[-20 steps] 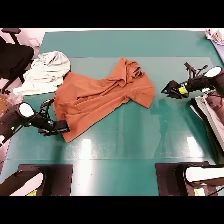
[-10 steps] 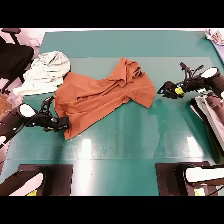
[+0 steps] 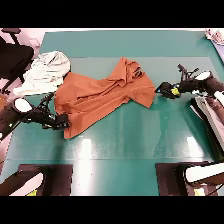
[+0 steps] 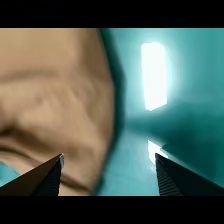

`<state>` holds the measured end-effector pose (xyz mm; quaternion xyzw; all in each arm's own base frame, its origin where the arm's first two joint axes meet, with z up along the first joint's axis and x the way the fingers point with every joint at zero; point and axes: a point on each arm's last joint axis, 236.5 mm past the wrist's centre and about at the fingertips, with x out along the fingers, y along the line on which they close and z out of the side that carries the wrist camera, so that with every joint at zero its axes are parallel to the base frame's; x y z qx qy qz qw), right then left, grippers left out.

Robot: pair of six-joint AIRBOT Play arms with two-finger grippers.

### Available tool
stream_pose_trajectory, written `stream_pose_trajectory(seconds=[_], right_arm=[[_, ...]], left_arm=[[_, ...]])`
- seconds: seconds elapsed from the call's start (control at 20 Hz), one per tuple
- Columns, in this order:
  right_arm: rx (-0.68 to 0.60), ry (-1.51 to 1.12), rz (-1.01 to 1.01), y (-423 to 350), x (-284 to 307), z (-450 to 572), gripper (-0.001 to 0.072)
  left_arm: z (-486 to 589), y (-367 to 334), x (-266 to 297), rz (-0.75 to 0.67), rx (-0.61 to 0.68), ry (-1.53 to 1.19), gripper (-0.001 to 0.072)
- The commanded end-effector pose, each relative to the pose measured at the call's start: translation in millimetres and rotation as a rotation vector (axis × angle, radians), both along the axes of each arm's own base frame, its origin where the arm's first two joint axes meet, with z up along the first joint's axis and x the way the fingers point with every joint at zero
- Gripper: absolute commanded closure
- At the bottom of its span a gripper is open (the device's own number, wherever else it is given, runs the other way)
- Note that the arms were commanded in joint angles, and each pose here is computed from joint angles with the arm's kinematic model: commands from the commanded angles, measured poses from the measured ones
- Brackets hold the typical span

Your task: Fold the shirts.

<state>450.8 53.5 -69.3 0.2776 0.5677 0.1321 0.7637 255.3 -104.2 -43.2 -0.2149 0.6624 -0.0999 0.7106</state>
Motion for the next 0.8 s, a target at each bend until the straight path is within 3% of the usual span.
stream_pose_trajectory(seconds=[0.0, 0.2, 0.25, 0.3, 0.35, 0.55, 0.75], right_arm=[[0.031, -0.044, -0.017, 7.6, 22.6, -21.6, 0.0068], [0.129, -0.011, 0.057, 57.6, 37.8, -33.0, 0.0071], [0.141, -0.008, 0.102, 73.6, 38.7, -32.0, 0.0148], [0.137, -0.018, 0.143, 85.4, 41.6, -28.6, 0.0462], [0.133, -0.041, 0.168, 92.6, 47.0, -20.0, 0.0698], [0.165, -0.144, 0.285, 103.3, 46.1, 79.9, 0.0694], [0.139, -0.338, 0.331, 84.7, 8.5, 214.9, 0.0696]], left_arm=[[6.4, -0.9, -1.3, 0.013, -0.005, 0.021, 0.0677], [6.8, -1.4, -0.3, 0.034, -0.010, 0.027, 0.0677], [7.2, -2.1, -0.1, 0.038, -0.014, 0.027, 0.0677], [8.0, -3.8, 0.1, 0.040, -0.022, 0.027, 0.0677], [9.3, -6.2, 0.9, 0.045, -0.034, 0.026, 0.0677], [41.4, -23.3, 9.3, 0.028, -0.116, 0.006, 0.0678], [144.6, -13.3, 42.4, 0.067, -0.099, -0.259, 0.0678]])
